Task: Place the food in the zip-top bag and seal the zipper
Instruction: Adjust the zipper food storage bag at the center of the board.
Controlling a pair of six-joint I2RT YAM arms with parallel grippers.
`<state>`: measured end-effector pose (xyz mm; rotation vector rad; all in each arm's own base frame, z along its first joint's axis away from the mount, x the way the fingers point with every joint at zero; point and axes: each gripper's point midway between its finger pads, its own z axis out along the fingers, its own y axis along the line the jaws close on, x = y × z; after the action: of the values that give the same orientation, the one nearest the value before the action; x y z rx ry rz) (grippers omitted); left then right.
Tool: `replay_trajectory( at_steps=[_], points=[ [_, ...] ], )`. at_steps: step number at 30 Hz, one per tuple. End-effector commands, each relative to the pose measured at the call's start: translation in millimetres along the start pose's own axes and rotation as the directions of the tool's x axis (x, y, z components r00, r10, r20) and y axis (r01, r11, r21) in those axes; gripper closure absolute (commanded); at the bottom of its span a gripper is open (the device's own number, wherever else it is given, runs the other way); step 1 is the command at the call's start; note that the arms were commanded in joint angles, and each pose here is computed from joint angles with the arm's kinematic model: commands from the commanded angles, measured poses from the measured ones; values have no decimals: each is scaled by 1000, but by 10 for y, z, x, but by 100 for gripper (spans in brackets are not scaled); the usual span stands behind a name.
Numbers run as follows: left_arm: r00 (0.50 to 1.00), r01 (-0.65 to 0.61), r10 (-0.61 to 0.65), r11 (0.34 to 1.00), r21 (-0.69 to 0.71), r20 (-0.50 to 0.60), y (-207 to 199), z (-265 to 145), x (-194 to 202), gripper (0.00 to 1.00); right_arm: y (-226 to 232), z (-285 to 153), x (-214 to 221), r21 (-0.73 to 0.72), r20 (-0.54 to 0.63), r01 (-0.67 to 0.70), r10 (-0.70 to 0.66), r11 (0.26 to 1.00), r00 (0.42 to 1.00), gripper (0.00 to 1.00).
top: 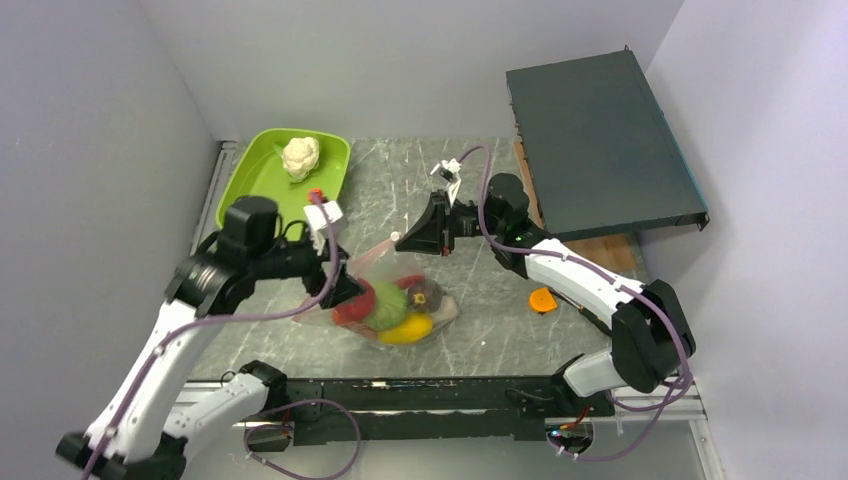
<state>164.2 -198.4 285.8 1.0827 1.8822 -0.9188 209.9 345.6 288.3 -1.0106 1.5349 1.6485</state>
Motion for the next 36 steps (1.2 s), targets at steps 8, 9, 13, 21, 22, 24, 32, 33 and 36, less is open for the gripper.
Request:
replay_trajectory(
  at_steps=[8, 9, 13, 21, 22, 24, 32, 33, 36],
  points=[
    [953, 281, -202, 867, -411, 225, 260, -478, 330, 0, 109, -139, -326, 10, 97, 132, -132, 991, 986, 100],
    [951, 290, -209, 861, -419, 228, 266, -484, 367, 0, 107, -147, -326, 8, 96, 131, -131, 991, 987, 100],
    [957, 282, -206, 821, -496, 203, 370, -562, 490, 0, 110, -165, -323, 1, 90, 131, -130, 991, 987, 100],
    [995, 88, -94, 841, -535, 15, 586, -461, 677, 0, 131, -189, -313, -19, 77, 137, -135, 990, 988, 100],
    [998, 48, -59, 859, -510, -6, 590, -409, 677, 0, 129, -194, -313, -21, 76, 137, -135, 990, 988, 100],
    [999, -13, -4, 891, -455, -37, 570, -311, 688, 1, 126, -191, -310, -23, 74, 137, -135, 990, 988, 100],
    [989, -60, 12, 946, -318, -150, 452, -168, 867, 29, 96, -206, -310, -16, 73, 136, -134, 991, 988, 100],
    [987, -57, 6, 947, -316, -161, 453, -168, 873, 37, 91, -205, -307, -16, 73, 135, -133, 991, 988, 100],
    [980, -55, -15, 938, -341, -200, 481, -245, 852, 67, 79, -208, -320, -10, 78, 136, -135, 991, 988, 100]
  ],
)
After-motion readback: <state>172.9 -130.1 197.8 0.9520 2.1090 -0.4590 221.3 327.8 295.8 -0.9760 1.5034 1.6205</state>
